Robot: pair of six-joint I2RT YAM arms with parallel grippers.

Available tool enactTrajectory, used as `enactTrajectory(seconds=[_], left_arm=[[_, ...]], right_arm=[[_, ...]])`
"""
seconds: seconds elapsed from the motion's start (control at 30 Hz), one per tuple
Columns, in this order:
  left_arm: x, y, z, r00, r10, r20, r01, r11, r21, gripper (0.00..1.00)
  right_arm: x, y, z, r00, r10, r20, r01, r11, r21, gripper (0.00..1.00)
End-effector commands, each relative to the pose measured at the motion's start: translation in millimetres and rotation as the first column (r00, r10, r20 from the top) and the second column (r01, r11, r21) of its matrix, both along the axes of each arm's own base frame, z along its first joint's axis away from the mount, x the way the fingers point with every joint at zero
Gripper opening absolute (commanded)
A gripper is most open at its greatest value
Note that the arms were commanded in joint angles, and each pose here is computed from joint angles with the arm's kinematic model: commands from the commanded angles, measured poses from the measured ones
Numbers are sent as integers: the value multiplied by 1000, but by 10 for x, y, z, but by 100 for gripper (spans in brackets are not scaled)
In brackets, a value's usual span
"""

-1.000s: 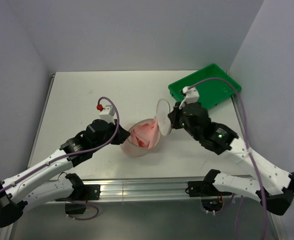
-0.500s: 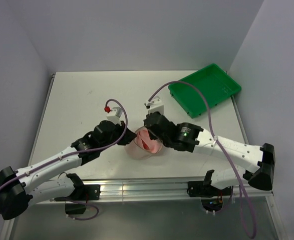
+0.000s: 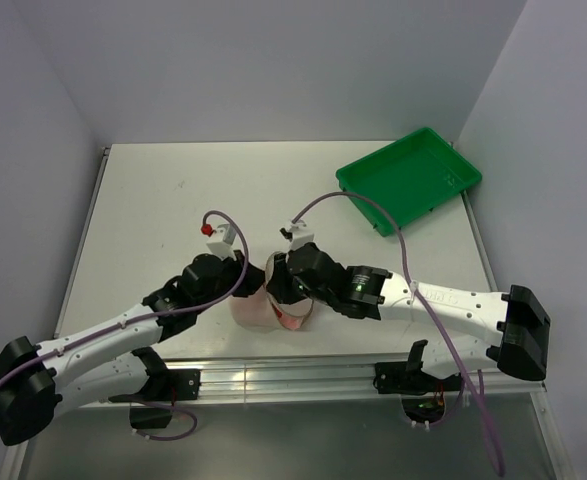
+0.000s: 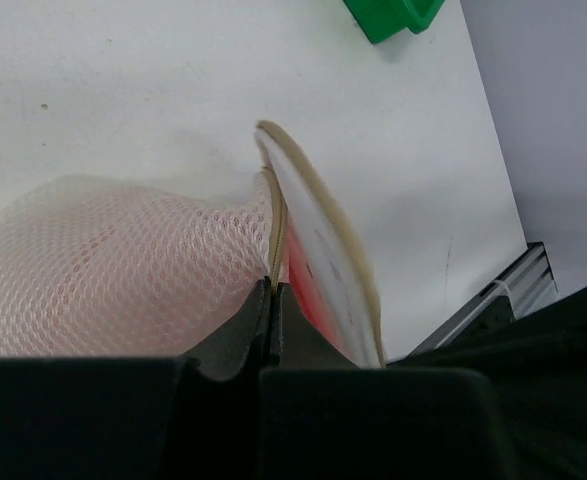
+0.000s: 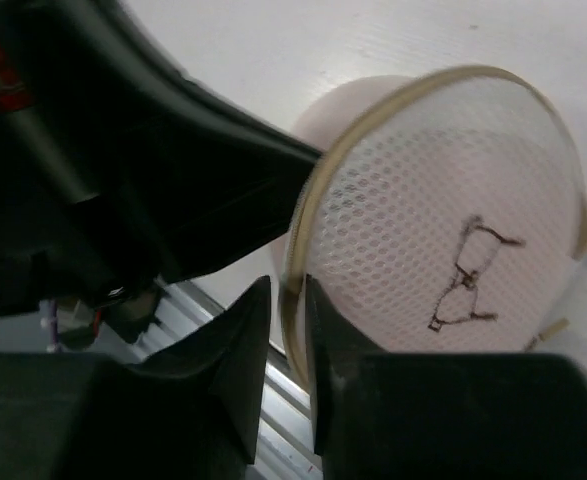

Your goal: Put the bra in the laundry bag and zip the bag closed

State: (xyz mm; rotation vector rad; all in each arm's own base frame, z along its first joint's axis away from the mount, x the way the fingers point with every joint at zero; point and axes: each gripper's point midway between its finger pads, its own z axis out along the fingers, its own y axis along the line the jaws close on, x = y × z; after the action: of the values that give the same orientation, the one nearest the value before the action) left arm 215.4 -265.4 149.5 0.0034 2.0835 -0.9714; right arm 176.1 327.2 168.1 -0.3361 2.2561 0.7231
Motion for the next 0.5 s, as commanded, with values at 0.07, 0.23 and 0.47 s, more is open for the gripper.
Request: enactTrajectory(seconds=[0.07, 0.23, 0.47], left_arm=[[121, 74, 79, 996, 60, 62, -56, 996, -72, 0], [132, 129, -18, 995, 65, 71, -62, 997, -52, 0], [135, 181, -42, 993, 63, 95, -58, 997, -54, 0]], right_arm=[[-191, 222, 112, 995, 93, -36, -89, 991, 103, 62], [-42, -242, 131, 999, 40, -3, -39, 992, 117, 75], [418, -878, -237, 986, -155, -54, 162, 976, 143, 50]])
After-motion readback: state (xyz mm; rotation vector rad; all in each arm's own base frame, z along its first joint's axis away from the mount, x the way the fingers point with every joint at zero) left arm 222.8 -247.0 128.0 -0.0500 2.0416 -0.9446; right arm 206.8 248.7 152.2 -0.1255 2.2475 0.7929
